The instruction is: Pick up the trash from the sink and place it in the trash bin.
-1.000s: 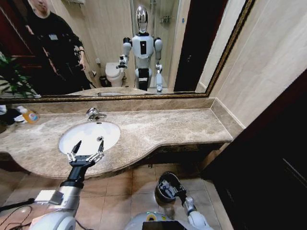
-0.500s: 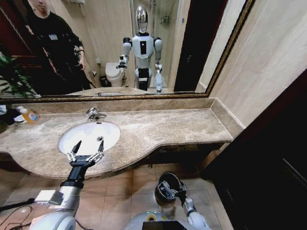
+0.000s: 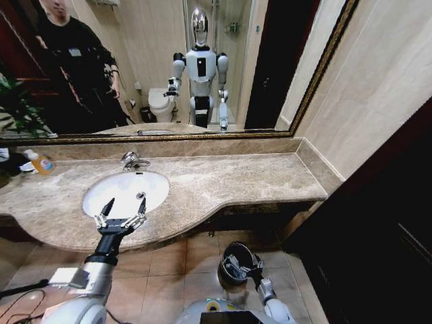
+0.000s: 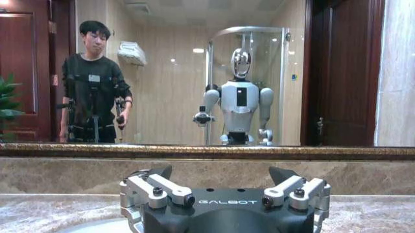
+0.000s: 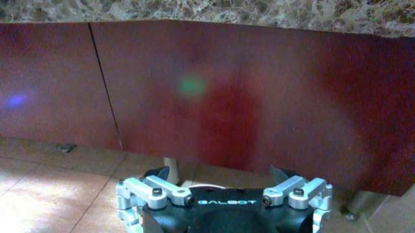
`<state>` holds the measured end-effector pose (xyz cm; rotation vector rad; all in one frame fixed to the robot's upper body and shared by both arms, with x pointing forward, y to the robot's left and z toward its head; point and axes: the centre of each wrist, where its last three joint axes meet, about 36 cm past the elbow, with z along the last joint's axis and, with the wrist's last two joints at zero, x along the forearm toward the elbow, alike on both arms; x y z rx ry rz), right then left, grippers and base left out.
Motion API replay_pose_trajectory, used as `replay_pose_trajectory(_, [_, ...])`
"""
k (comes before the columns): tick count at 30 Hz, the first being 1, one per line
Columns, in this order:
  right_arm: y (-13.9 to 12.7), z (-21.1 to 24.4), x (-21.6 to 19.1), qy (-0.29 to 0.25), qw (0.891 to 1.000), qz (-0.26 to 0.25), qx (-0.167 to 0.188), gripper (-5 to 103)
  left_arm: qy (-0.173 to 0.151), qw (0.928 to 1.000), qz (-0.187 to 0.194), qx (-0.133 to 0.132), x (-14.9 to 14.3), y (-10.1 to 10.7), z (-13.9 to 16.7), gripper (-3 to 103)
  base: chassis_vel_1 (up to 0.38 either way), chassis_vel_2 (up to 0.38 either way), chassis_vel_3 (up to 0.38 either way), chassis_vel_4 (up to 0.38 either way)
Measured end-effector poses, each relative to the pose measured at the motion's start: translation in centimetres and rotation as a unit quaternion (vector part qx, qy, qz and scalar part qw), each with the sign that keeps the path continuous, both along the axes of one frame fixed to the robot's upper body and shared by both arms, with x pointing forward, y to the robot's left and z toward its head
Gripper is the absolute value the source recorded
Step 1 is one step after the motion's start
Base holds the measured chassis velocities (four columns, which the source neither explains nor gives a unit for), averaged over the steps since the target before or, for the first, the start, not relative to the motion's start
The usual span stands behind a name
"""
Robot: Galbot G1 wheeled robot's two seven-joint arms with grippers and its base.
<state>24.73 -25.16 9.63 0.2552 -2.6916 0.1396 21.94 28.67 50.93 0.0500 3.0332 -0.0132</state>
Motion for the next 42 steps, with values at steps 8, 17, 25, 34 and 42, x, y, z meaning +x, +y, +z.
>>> replay_pose_trajectory(8, [0.3, 0.5, 0.2, -0.006, 1.000, -0.014, 0.002, 100, 0.000, 1.0000, 0.000, 0.000, 0.0, 0.0, 0.0, 100, 0.000, 0.000, 0.000, 0.000])
replay_pose_trajectory(17, [0.6, 5.7, 2.0, -0.014, 0.998, -0.046, 0.036, 100, 0.000, 1.0000, 0.000, 0.000, 0.0, 0.0, 0.0, 100, 0.000, 0.000, 0.000, 0.000])
replay_pose_trajectory(25, [-1.1, 9.4, 3.6, -0.046, 0.997, -0.057, 0.038, 100, 0.000, 1.0000, 0.000, 0.000, 0.0, 0.0, 0.0, 100, 0.000, 0.000, 0.000, 0.000])
replay_pose_trajectory(34, [-1.7, 14.1, 4.6, -0.080, 0.992, -0.073, 0.067, 100, 0.000, 1.0000, 0.000, 0.000, 0.0, 0.0, 0.0, 100, 0.000, 0.000, 0.000, 0.000])
replay_pose_trajectory(42, [-1.4, 19.7, 5.2, -0.124, 0.985, -0.074, 0.092, 100, 0.000, 1.0000, 0.000, 0.000, 0.0, 0.0, 0.0, 100, 0.000, 0.000, 0.000, 0.000])
